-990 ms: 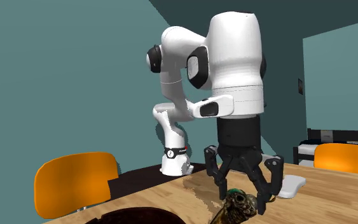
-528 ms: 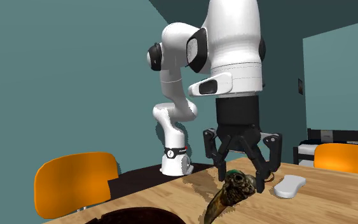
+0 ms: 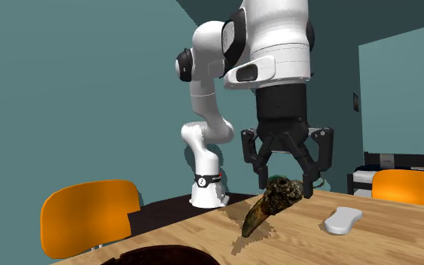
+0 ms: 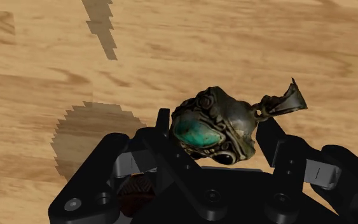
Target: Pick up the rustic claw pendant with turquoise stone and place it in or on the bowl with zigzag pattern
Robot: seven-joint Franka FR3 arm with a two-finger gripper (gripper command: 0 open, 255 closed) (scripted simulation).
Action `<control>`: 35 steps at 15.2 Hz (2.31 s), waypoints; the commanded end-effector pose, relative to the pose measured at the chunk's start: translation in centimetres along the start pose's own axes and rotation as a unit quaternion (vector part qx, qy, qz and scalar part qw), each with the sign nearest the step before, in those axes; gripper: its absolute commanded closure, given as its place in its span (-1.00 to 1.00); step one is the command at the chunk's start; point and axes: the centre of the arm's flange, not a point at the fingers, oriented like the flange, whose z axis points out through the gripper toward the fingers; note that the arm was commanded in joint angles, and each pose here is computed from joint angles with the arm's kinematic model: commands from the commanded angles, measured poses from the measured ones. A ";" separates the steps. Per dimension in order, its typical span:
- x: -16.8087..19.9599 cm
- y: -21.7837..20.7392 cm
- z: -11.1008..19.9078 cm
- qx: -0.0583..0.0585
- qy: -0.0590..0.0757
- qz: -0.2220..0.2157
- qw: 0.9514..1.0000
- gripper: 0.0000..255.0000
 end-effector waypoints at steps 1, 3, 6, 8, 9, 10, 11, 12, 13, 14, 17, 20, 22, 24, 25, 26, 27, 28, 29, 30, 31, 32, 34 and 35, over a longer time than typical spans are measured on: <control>0.0 0.1 -1.0 0.000 0.000 0.000 1.000 1.00; -0.2 0.1 -2.1 0.000 0.000 0.000 1.000 1.00; 2.2 1.0 -2.8 0.000 0.000 0.000 1.000 1.00; 4.7 1.9 -3.2 0.000 0.000 0.000 1.000 1.00; 5.9 2.3 -3.5 0.000 0.000 0.000 1.000 1.00; 7.1 2.8 -3.7 0.000 0.000 0.000 1.000 1.00; 8.3 3.2 -3.9 0.000 0.000 0.000 1.000 1.00; 9.5 3.7 -4.2 0.000 0.000 0.000 1.000 1.00; 10.8 4.1 -4.4 0.000 0.000 0.000 1.000 1.00; 12.0 4.5 -4.6 0.000 0.000 0.000 1.000 1.00; 15.7 5.8 -5.3 0.000 0.000 0.000 1.000 1.00; 17.9 6.6 -5.2 0.000 0.000 0.000 1.000 1.00; 18.0 6.5 -4.2 0.000 0.000 0.000 1.000 1.00; 18.2 6.5 -3.1 0.000 0.000 0.000 1.000 1.00; 18.2 6.5 -2.6 0.000 0.000 0.000 1.000 1.00; 18.3 6.5 -2.1 0.000 0.000 0.000 1.000 1.00; 18.4 6.4 -1.6 0.000 0.000 0.000 1.000 1.00; 18.5 6.4 -1.1 0.000 0.000 0.000 1.000 1.00; 18.6 6.4 -0.5 0.000 0.000 0.000 1.000 1.00; 18.6 6.4 0.0 0.000 0.000 0.000 1.000 1.00; 18.7 6.4 0.5 0.000 0.000 0.000 1.000 1.00; 18.8 6.3 1.0 0.000 0.000 0.000 1.000 1.00; 19.0 6.3 2.2 0.000 0.000 0.000 1.000 1.00; 19.0 6.3 2.2 0.000 0.000 0.000 1.000 1.00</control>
